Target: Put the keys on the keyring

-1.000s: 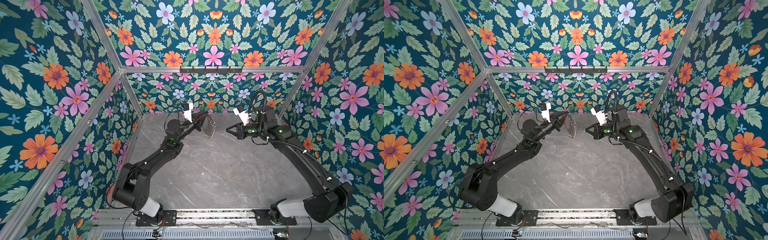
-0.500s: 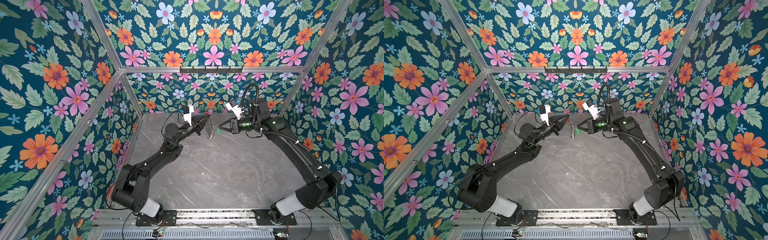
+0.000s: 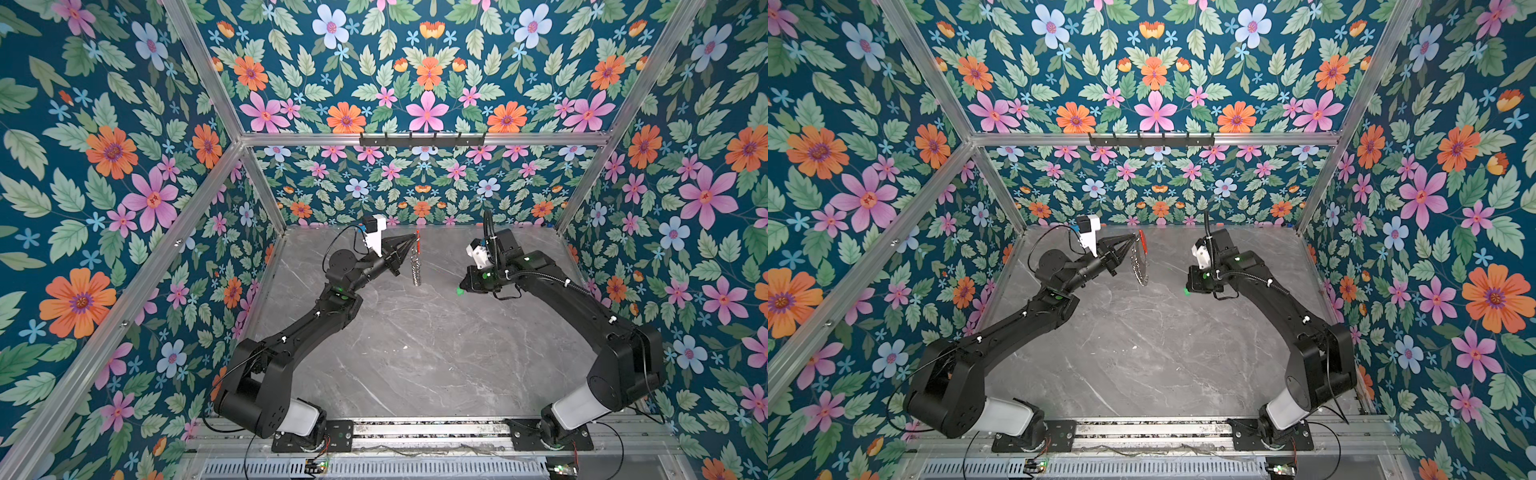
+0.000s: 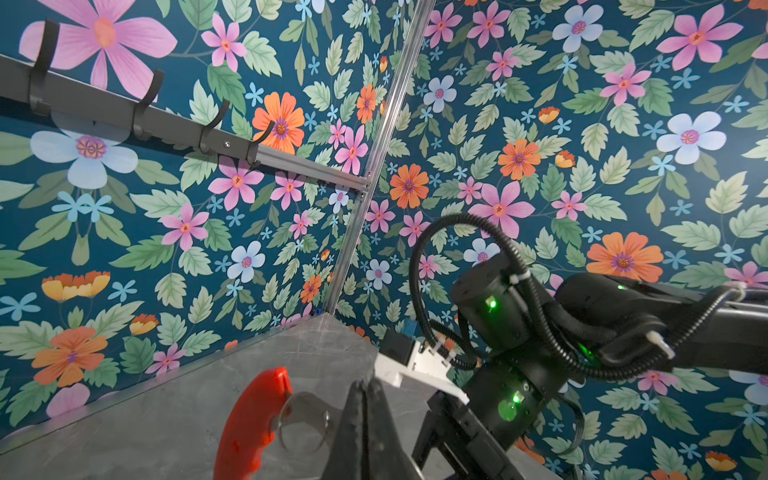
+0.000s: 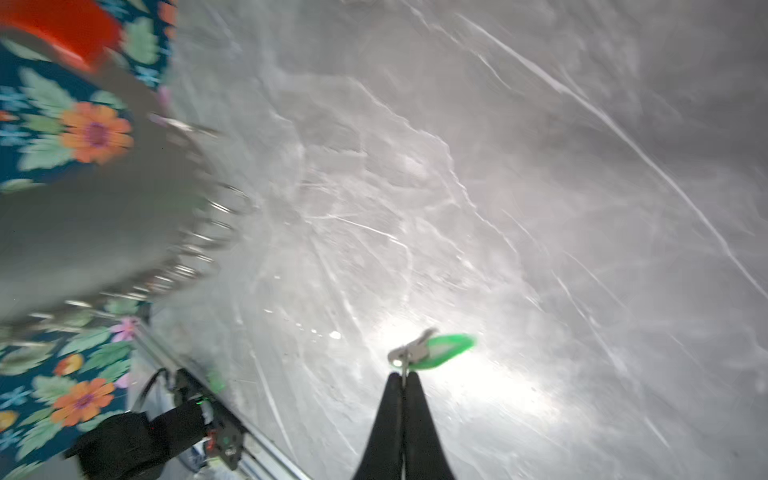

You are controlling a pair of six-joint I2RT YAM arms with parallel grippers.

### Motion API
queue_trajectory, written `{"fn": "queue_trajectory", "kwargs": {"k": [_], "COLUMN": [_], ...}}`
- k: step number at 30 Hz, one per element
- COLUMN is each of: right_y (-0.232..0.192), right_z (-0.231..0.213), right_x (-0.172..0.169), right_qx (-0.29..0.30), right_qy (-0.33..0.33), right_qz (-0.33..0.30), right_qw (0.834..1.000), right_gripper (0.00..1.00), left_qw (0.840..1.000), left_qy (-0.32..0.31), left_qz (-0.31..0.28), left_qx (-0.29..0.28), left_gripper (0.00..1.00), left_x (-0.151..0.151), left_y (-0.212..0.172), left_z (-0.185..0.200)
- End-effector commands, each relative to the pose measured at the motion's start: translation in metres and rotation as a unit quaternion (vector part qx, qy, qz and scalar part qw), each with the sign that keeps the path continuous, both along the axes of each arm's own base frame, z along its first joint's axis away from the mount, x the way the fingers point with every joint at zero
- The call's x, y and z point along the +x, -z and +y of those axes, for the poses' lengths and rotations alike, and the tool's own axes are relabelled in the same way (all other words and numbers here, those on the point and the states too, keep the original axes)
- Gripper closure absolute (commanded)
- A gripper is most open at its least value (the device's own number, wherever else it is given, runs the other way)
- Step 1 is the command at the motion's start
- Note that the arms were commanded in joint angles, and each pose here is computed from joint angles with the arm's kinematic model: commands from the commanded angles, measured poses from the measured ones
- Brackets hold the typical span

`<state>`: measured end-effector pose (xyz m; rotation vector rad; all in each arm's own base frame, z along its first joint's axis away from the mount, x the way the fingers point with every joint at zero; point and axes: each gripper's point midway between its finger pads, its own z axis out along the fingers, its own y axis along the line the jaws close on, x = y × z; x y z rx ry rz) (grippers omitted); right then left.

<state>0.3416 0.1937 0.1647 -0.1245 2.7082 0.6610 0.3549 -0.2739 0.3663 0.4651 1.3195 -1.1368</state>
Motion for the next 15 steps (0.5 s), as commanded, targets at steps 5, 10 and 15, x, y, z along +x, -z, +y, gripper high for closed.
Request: {"fn": "queue_trajectory", "kwargs": {"k": [5,10,15], "right_y": [0.090,0.128,0.136], "right_z": [-0.035,-0.037,-0.033], "right_x": [-0.022,0.000,0.023], "right_qx": [-0.117,-0.159,-0.157], "right_qy": [0.044,0.043,0.048], "right_qz": [0.123,0.174,0.181], "right_qw": [0.984,0.971,0.970], "right_gripper": [1.00,1.00,1.00], "left_qw": [1.000,1.000,1.000], "left_qy": [0.009,0.012,0.006], "left_qz": [0.003,0.013,0.014], "left_qx": [-0.017,-0.020,-0.019], "left_gripper": [1.00,1.00,1.00], "left_x": [0.004,0.006,0.005], "left_y": [0.002,0.006,0.007], "left_z": [-0.003,-0.004,-0.002]}}
